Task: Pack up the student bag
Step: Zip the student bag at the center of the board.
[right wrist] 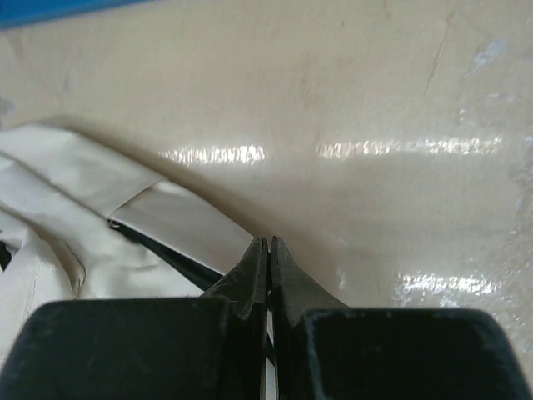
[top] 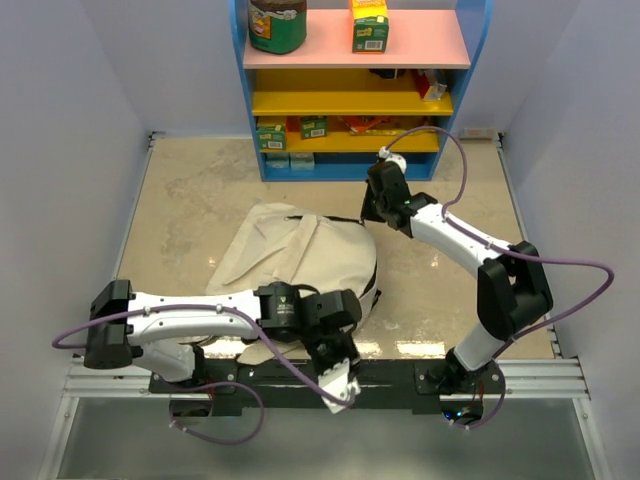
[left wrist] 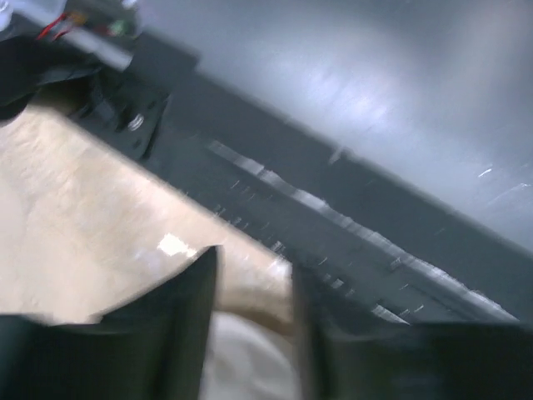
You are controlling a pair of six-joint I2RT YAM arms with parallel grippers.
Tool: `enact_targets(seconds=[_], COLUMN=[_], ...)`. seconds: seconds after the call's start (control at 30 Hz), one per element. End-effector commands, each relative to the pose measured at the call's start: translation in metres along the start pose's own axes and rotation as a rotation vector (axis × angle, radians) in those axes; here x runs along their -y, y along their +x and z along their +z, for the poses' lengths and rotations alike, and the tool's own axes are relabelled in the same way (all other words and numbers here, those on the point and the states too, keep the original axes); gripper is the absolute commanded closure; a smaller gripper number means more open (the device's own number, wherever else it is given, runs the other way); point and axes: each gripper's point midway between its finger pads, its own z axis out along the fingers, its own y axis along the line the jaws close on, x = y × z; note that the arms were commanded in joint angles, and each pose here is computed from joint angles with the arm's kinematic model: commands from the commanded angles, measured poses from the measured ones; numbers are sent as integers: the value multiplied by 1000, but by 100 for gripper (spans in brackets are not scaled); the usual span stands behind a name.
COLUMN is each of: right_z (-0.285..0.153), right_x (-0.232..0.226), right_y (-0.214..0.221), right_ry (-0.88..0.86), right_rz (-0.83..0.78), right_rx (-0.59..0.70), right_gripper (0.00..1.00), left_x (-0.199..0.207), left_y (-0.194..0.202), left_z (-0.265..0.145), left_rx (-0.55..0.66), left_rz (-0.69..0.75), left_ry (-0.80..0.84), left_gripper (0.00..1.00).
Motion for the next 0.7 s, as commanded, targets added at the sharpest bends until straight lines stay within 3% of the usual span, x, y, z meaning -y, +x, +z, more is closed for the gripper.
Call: enact_targets(seconds=[0.0,0.03,0.13,0.23,0.4,0.43,0.47,0.5,0.57,0.6,0.67], right_z=[-3,-2,-1,2,-6,-7,-15,-16,-24,-31,-39], right_x=[26,33,51,71,85,82,77,76,68,66,62], right_y=[-79,-77,-74,-64,-52,-51,-54,-48,-50,-51,-54], right_ry=[76,99,154,208,211,186,152,135,77,58,24], right_rz=[84,80,86,125,174,175,173,164,152,140,128], right_rx=[199,182,178,148,126,126,137,126,145,149,166], right_gripper=[100,100,100,100,100,95,83,57,25,2,1], left_x=[-46,-56,-77,-104,-129,-126,-122,-115,-102,-95,-73], left_y=[28,43,63,73,89,101,106,118,143,156,184], left_z=[-43,-58,-97,-142,-217,-235,-242,-246,-271,-276,-305], left_rx=[-83,-104,-134,-160,-192,-206,-194,-196,-194,-202,-209], left_rz=[-36,-88,-229,-324,-536,-583,-648,-701,-855,-903,-1012], left_ry=[-156,-198,-292,-425,-666,-717,-749,-766,-873,-904,-1010], left_gripper=[39,23,17,2,1,0,0,0,0,0,0])
